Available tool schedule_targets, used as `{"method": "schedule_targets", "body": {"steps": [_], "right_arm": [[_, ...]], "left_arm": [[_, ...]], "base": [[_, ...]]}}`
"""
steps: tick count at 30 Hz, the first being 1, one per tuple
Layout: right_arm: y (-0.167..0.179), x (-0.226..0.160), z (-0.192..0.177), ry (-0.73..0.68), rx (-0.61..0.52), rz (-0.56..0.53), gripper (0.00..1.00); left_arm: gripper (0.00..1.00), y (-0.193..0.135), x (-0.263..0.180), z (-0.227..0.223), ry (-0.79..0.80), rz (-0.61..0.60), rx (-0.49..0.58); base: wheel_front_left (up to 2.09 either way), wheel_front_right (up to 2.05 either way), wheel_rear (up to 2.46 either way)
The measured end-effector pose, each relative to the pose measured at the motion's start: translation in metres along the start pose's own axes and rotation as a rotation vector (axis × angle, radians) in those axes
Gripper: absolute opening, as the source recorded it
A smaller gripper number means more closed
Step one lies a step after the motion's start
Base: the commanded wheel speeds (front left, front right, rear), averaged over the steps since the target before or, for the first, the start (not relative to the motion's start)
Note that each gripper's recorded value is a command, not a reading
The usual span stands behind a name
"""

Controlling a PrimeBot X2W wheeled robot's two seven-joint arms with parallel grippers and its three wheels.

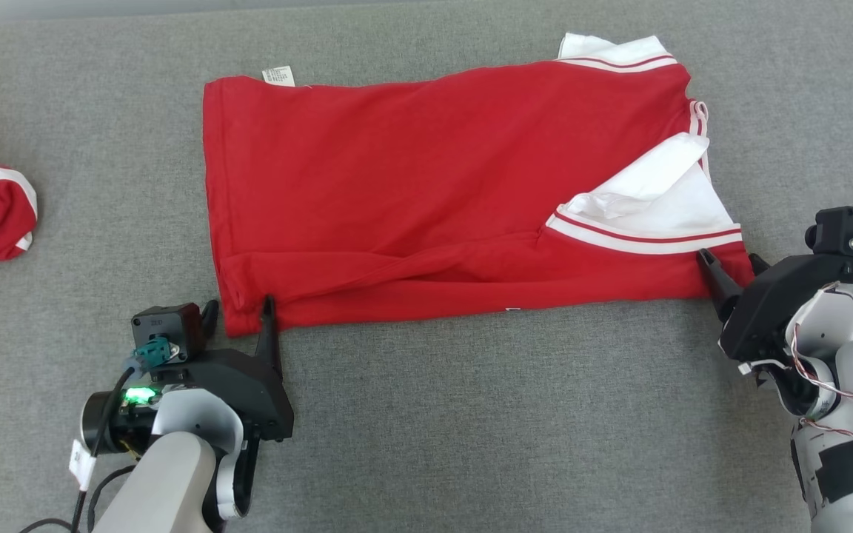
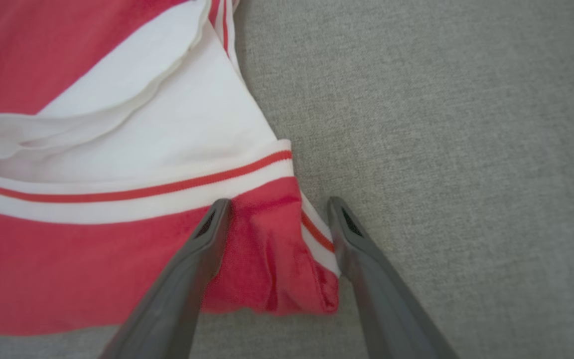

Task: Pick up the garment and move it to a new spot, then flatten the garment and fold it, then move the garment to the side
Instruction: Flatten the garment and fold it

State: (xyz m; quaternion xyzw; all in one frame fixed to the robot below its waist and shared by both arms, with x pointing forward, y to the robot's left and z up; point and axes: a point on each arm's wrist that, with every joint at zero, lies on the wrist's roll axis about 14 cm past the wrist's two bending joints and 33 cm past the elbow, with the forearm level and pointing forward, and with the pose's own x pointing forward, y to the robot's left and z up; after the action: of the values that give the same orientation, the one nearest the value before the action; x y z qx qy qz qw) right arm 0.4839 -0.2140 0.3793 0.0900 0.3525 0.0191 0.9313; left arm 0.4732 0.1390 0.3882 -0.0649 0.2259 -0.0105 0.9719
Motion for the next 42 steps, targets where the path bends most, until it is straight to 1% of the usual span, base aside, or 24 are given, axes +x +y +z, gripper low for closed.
{"method": "schedule_targets", "body": {"steps": [1, 2, 3, 10, 16, 18, 25, 27, 31, 36, 37, 38, 42], "right_arm": [[0.000, -0.001, -0.001, 0.003, 0.001, -0.001, 1.00], [-0.002, -0.002, -0.001, 0.002, 0.004, -0.003, 0.33], [-0.002, -0.004, -0.001, -0.004, 0.007, -0.004, 0.00], [0.000, -0.023, -0.006, -0.040, 0.060, 0.015, 0.00], [-0.001, -0.050, -0.001, -0.109, 0.097, 0.024, 0.00], [-0.001, -0.060, -0.004, -0.116, 0.108, 0.025, 0.00], [-0.003, -0.094, -0.036, -0.088, 0.178, 0.011, 0.00], [-0.006, -0.102, -0.045, -0.078, 0.203, 0.000, 0.00], [-0.011, -0.112, -0.068, -0.038, 0.236, -0.022, 0.00], [-0.014, -0.120, -0.082, -0.020, 0.246, -0.040, 0.00], [-0.014, -0.121, -0.086, -0.014, 0.248, -0.041, 0.76], [-0.014, -0.121, -0.090, -0.005, 0.253, -0.039, 1.00], [-0.012, -0.121, -0.094, 0.006, 0.256, -0.033, 1.00]], "left_arm": [[0.00, -0.001, 0.000, -0.001, 0.003, -0.007, -0.003], [0.00, -0.002, 0.000, -0.001, 0.005, -0.011, -0.005], [0.00, -0.003, 0.000, -0.001, 0.007, -0.016, -0.005], [0.00, -0.008, -0.009, -0.001, 0.014, -0.039, -0.031], [0.00, -0.007, -0.031, -0.003, 0.014, -0.059, -0.042], [0.00, -0.006, -0.039, -0.004, 0.018, -0.063, -0.043], [0.00, -0.005, -0.071, -0.015, 0.052, -0.077, -0.038], [0.00, -0.005, -0.078, -0.020, 0.069, -0.076, -0.060], [0.00, -0.003, -0.089, -0.031, 0.105, -0.067, -0.082], [0.00, 0.000, -0.099, -0.039, 0.127, -0.047, -0.090], [0.23, 0.000, -0.100, -0.040, 0.130, -0.043, -0.090], [1.00, 0.000, -0.101, -0.039, 0.128, -0.043, -0.089], [1.00, 0.004, -0.105, -0.038, 0.126, -0.032, -0.082]], "base": [[0.00, 0.00, 0.00], [0.00, 0.00, 0.00], [0.00, 0.00, 0.00], [0.00, 0.00, 0.00], [0.00, 0.00, 0.00], [0.00, 0.00, 0.00], [0.00, 0.00, 0.00], [0.00, 0.00, 0.00], [0.00, 0.00, 0.00], [0.00, 0.00, 0.00], [0.00, 0.00, 0.00], [0.00, 0.00, 0.00], [0.00, 0.00, 0.00]]}}
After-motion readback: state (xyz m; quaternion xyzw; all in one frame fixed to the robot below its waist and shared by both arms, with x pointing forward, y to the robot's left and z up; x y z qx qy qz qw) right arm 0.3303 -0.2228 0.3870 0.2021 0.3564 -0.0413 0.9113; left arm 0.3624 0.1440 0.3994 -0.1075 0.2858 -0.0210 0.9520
